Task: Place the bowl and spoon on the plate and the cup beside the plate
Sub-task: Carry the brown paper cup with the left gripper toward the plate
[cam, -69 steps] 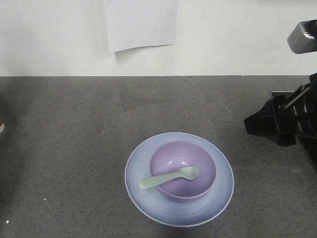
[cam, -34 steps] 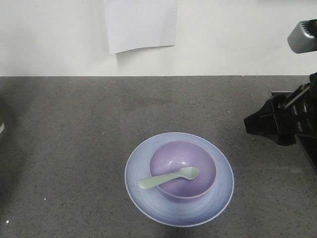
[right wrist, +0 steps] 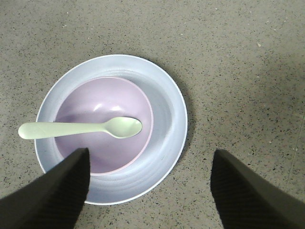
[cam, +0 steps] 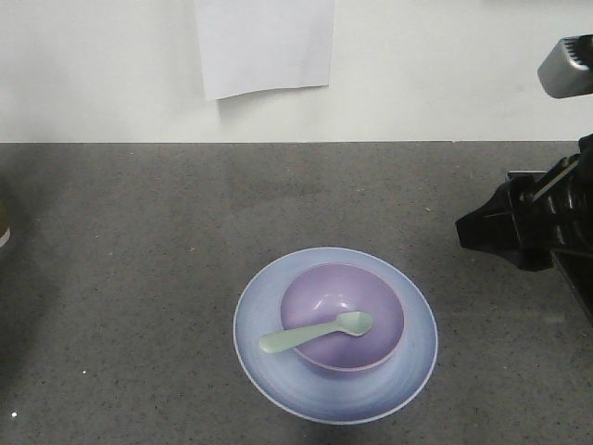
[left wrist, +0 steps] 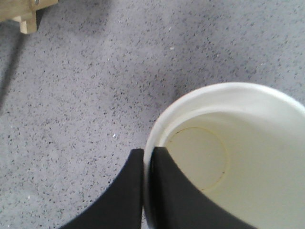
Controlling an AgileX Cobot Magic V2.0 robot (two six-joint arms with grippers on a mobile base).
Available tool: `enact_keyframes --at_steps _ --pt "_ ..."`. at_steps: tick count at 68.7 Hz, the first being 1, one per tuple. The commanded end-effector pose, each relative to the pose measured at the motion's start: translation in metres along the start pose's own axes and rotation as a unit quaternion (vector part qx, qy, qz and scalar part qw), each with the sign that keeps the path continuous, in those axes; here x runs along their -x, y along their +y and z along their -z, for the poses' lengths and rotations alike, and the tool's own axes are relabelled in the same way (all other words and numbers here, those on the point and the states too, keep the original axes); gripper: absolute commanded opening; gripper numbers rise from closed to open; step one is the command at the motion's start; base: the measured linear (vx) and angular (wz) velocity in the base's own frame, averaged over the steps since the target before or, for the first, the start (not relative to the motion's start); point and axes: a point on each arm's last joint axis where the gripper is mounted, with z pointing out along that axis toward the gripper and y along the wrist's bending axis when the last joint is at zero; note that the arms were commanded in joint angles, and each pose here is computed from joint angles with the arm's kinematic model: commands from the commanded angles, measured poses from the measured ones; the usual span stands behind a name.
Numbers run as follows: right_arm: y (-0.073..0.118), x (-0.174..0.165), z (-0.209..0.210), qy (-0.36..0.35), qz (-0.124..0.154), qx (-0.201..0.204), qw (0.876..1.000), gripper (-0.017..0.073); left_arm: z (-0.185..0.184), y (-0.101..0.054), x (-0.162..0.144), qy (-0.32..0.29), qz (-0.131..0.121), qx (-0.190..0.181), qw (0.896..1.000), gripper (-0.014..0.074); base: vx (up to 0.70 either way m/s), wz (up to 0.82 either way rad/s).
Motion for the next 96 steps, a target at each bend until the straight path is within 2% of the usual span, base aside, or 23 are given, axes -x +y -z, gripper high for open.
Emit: enact_keyframes --at_steps 1,13,22,31,44,58,71,96 --pt "0.001 0.01 0.012 -0.05 0.005 0.0 0.999 0.0517 0.026 0.005 0.013 -0.056 0.01 0.0 0.998 -0.0008 0.0 0.0" --pt "0.001 0.01 0.012 -0.05 0.005 0.0 0.999 0.0517 0.037 0.003 0.012 -0.058 0.026 -0.018 0.998 -0.0008 0.0 0.0" --pt "0.001 0.01 0.012 -0.05 0.005 0.0 0.999 0.0517 0.057 0.001 0.01 -0.063 0.028 -0.045 0.997 -0.0008 0.0 0.0" --pt "0.001 0.01 0.012 -0.05 0.005 0.0 0.999 0.0517 0.08 -0.004 0.007 -0.068 0.029 -0.089 0.993 -0.0008 0.0 0.0" --pt "0.001 0.01 0.012 -0.05 0.005 0.0 0.999 0.0517 0.111 -0.015 -0.001 -0.074 0.023 -0.169 0.983 -0.0008 0.0 0.0" --pt "0.001 0.01 0.012 -0.053 0.005 0.0 0.999 0.0517 0.13 -0.038 -0.029 -0.064 -0.001 -0.228 0.972 -0.0008 0.0 0.0" --pt "0.001 0.01 0.012 -0.053 0.005 0.0 0.999 0.0517 0.139 -0.068 -0.065 -0.059 -0.027 -0.269 0.961 -0.0008 0.0 0.0" --pt "0.001 0.01 0.012 -0.053 0.003 0.002 0.999 0.0517 0.152 -0.125 -0.104 -0.017 -0.111 -0.337 0.935 -0.0008 0.0 0.0"
